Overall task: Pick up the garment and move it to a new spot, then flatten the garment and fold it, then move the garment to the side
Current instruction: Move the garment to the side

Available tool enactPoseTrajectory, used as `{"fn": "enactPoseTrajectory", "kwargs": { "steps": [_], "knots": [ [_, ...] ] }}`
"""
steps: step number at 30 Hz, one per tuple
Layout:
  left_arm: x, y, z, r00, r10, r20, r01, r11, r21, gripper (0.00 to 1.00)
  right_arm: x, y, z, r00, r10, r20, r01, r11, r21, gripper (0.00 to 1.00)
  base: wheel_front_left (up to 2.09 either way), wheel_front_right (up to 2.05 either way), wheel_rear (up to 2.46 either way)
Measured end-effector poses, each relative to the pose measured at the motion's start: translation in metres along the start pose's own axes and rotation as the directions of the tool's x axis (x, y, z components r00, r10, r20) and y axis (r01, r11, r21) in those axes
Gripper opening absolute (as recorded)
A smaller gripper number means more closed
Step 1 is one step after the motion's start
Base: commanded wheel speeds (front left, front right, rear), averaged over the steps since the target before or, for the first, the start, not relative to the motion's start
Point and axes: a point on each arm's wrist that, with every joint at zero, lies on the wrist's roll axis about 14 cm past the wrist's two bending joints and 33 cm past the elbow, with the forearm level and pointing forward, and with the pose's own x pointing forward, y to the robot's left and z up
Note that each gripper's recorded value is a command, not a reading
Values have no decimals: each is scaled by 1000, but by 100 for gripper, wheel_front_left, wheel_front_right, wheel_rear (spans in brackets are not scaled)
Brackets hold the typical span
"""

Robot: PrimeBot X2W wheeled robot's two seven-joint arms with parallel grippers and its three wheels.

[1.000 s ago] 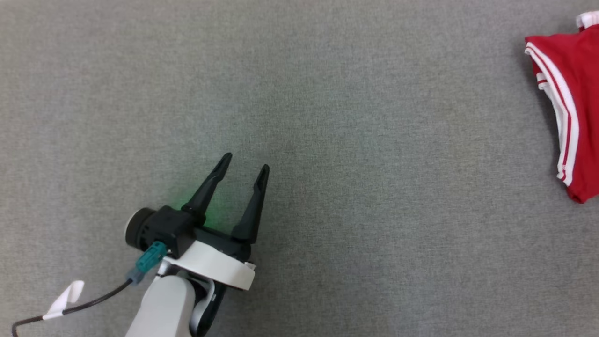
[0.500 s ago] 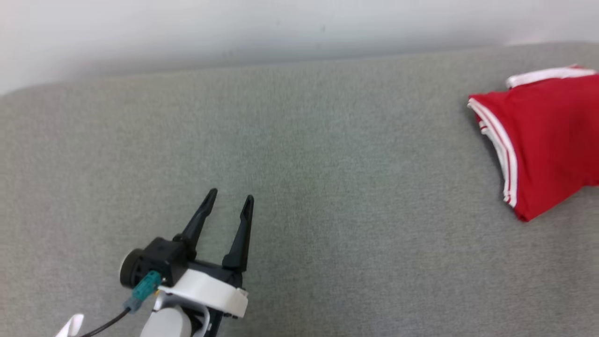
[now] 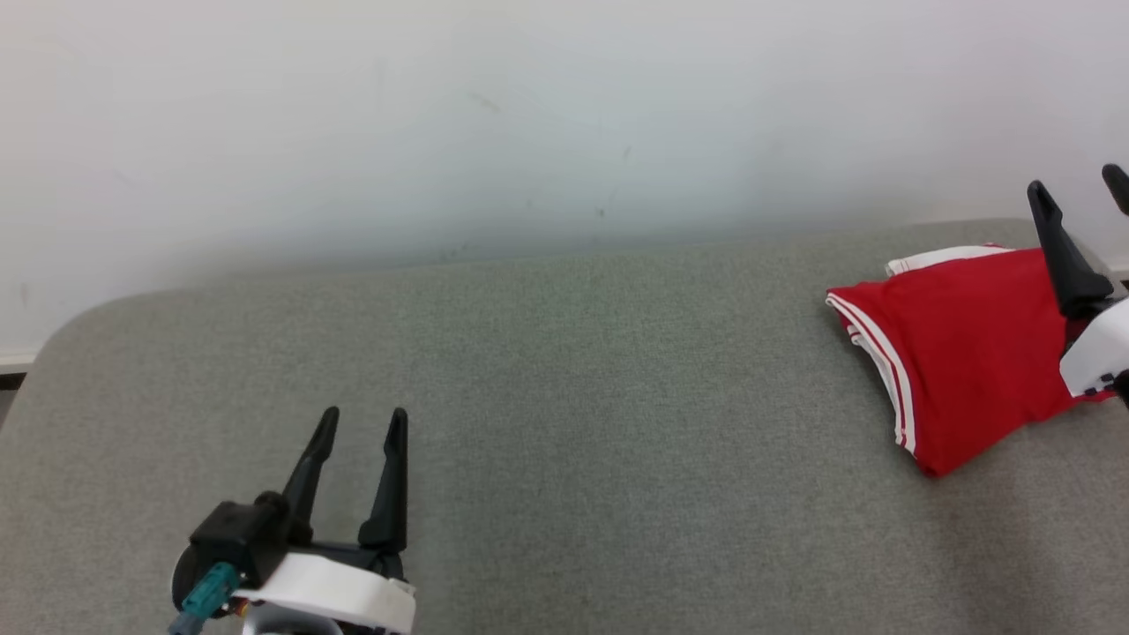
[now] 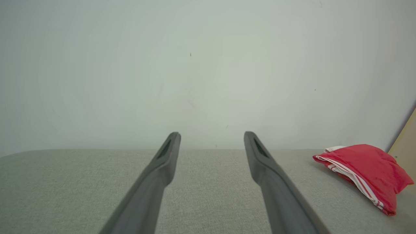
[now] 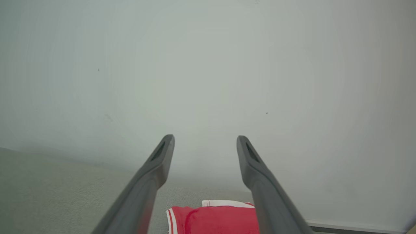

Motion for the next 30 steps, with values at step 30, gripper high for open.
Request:
{"fn": "enactPoseTrajectory", "kwargs": {
  "steps": [30],
  "knots": [
    [-50, 34, -12, 987, 154, -54, -153, 988, 16, 100, -114, 78, -79, 994, -79, 75, 59, 970, 234, 100, 0, 0, 0]
  ]
}}
